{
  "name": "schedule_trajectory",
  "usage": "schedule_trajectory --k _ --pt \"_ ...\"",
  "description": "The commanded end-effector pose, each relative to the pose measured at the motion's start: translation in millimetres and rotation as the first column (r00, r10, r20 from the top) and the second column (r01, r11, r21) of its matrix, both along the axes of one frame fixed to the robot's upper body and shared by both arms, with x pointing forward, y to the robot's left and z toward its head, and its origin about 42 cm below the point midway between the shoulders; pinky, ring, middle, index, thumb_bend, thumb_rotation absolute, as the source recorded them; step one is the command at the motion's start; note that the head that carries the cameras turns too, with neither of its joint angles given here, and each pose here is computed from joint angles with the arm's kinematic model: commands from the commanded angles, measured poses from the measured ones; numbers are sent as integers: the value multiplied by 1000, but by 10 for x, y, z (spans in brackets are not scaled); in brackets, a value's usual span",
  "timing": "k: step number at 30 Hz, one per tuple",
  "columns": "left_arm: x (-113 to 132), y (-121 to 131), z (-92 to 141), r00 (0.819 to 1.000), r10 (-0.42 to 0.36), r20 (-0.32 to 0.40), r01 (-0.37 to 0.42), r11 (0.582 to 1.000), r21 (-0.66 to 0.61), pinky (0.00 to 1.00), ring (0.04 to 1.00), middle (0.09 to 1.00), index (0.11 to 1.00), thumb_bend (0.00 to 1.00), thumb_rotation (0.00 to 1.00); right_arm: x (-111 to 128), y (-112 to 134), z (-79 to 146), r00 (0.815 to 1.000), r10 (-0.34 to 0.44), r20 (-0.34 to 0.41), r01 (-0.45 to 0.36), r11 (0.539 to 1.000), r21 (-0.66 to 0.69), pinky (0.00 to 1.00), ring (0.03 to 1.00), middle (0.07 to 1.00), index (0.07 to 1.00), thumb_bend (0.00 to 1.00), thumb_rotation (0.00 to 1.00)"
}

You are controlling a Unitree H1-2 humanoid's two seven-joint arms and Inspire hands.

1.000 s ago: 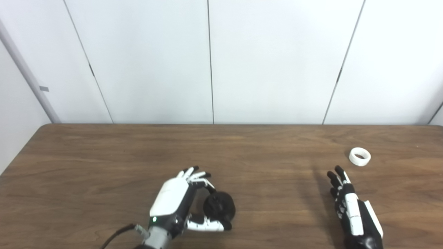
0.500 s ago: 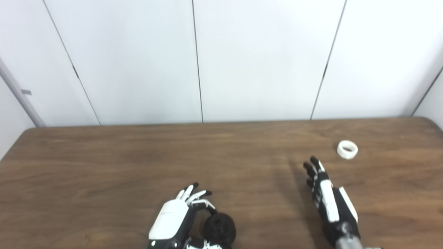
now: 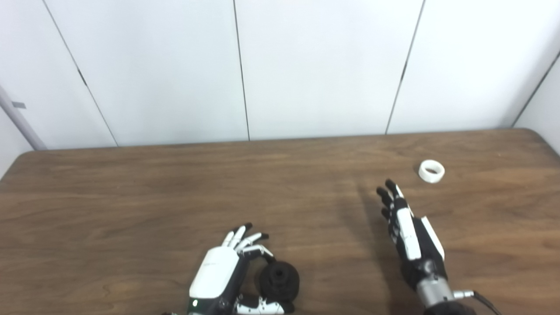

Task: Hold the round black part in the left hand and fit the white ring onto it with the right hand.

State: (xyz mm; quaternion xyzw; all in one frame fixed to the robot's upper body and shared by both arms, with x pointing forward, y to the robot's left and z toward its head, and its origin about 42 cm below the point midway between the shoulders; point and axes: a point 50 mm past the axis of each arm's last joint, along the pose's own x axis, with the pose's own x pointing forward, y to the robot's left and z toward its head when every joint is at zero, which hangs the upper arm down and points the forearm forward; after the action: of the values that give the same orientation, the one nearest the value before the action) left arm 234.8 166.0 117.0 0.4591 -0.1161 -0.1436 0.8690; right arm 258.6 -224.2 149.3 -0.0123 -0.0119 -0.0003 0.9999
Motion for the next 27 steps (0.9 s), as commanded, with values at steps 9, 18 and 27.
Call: schedule_trajectory --k 9,18,27 --pt "-45 35 -42 1000 -10 -17 11 999 43 1000 981 860 486 520 54 88 -75 268 996 -2 91 4 1000 -30 1000 989 952 957 531 872" --pt "-34 103 3 1000 -14 -18 15 999 49 1000 974 853 486 521 53 300 -210 601 983 -84 164 120 967 -226 901 906 893 882 577 467" --pt "-22 240 27 1000 -14 4 14 999 44 1000 963 843 485 522 52 643 -423 976 975 -122 185 189 895 -405 901 903 894 883 608 390"
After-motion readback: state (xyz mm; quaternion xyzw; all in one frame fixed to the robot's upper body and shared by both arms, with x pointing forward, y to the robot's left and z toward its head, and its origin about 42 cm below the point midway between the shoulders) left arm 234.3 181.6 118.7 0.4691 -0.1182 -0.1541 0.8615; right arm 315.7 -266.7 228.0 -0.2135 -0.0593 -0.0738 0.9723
